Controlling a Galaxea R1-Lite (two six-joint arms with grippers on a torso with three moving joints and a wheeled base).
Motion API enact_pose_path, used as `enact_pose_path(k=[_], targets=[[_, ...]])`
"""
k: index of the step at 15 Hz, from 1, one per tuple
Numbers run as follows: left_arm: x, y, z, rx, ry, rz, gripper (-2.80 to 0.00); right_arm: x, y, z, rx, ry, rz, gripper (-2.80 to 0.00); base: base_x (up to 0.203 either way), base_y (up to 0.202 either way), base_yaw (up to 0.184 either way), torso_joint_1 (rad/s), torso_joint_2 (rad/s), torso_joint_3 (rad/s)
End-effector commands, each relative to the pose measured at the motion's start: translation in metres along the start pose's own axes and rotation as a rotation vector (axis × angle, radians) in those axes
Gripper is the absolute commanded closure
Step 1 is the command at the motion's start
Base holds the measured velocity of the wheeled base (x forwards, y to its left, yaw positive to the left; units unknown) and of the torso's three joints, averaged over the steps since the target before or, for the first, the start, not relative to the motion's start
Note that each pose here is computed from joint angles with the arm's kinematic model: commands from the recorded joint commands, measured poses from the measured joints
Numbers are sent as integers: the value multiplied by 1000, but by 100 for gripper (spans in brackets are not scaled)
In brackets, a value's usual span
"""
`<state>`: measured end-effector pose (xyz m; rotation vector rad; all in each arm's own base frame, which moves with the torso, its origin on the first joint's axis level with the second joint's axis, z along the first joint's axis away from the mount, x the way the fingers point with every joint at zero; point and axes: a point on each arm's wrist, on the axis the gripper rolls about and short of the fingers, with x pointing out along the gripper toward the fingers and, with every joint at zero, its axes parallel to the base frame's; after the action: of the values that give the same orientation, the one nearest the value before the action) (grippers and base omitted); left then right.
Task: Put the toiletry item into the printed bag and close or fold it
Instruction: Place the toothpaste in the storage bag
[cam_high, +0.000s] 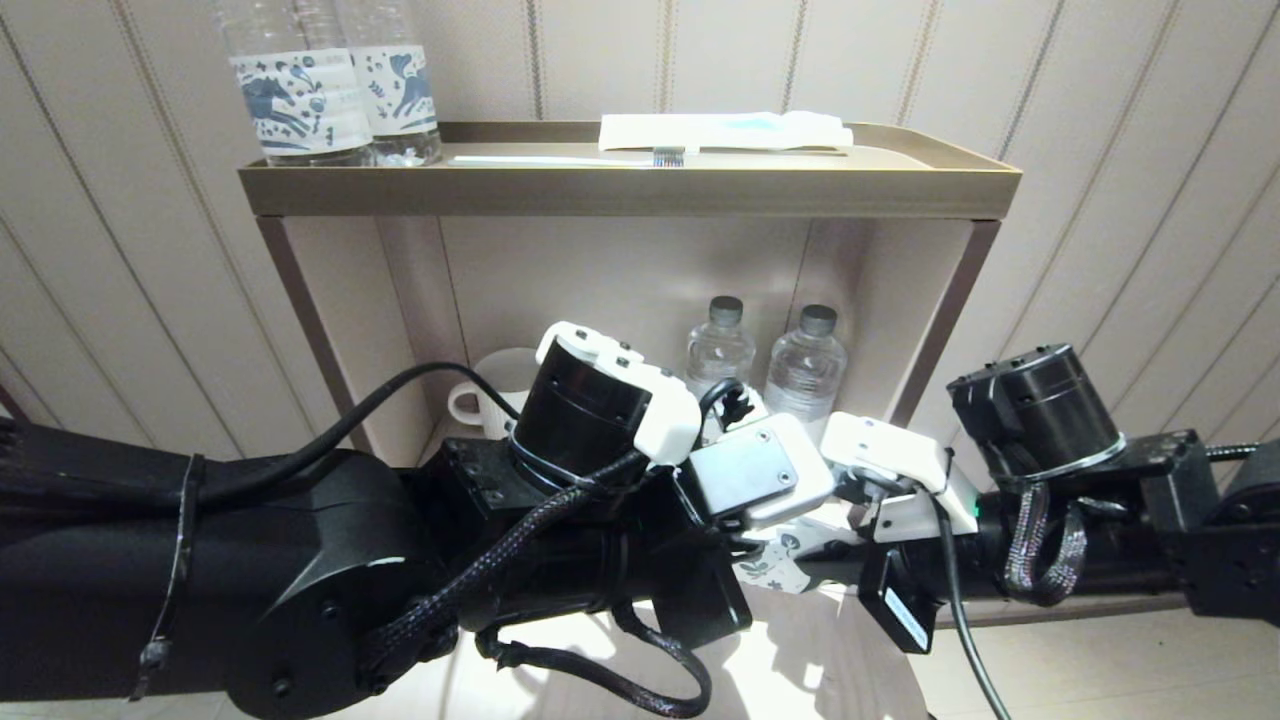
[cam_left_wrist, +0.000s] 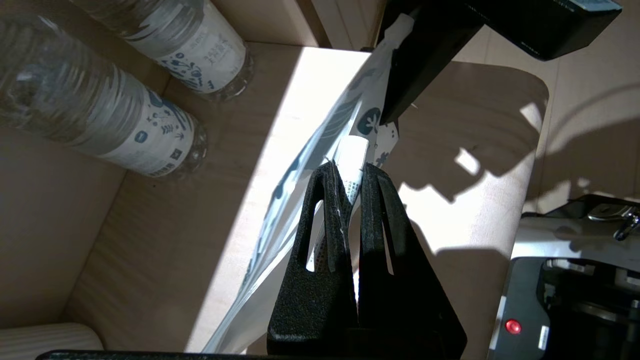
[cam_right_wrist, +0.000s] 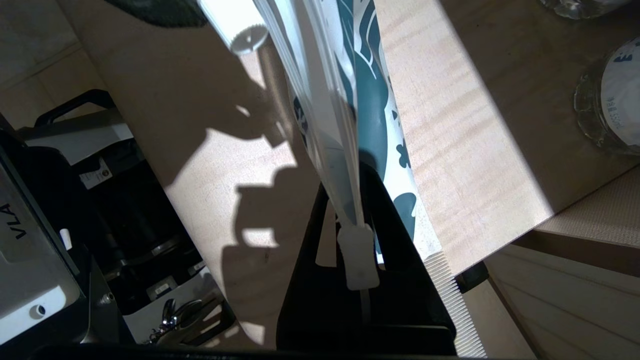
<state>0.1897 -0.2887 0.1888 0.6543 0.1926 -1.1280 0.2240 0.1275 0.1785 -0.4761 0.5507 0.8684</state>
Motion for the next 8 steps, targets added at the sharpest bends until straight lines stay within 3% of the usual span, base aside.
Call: enact_pose_path(k=[1, 4, 8], targets=[[-9, 3, 6, 6, -27, 14, 0, 0, 0, -1, -2, 2, 3, 0, 0, 0, 0, 0, 0, 0], [-9, 5, 12, 16, -44, 23, 0, 0, 1, -1, -2, 2, 5, 0, 0, 0, 0, 0, 0, 0], [-2, 6, 12, 74, -24, 33, 0, 2, 0, -1, -1, 4, 6, 0, 0, 0, 0, 0, 0, 0]])
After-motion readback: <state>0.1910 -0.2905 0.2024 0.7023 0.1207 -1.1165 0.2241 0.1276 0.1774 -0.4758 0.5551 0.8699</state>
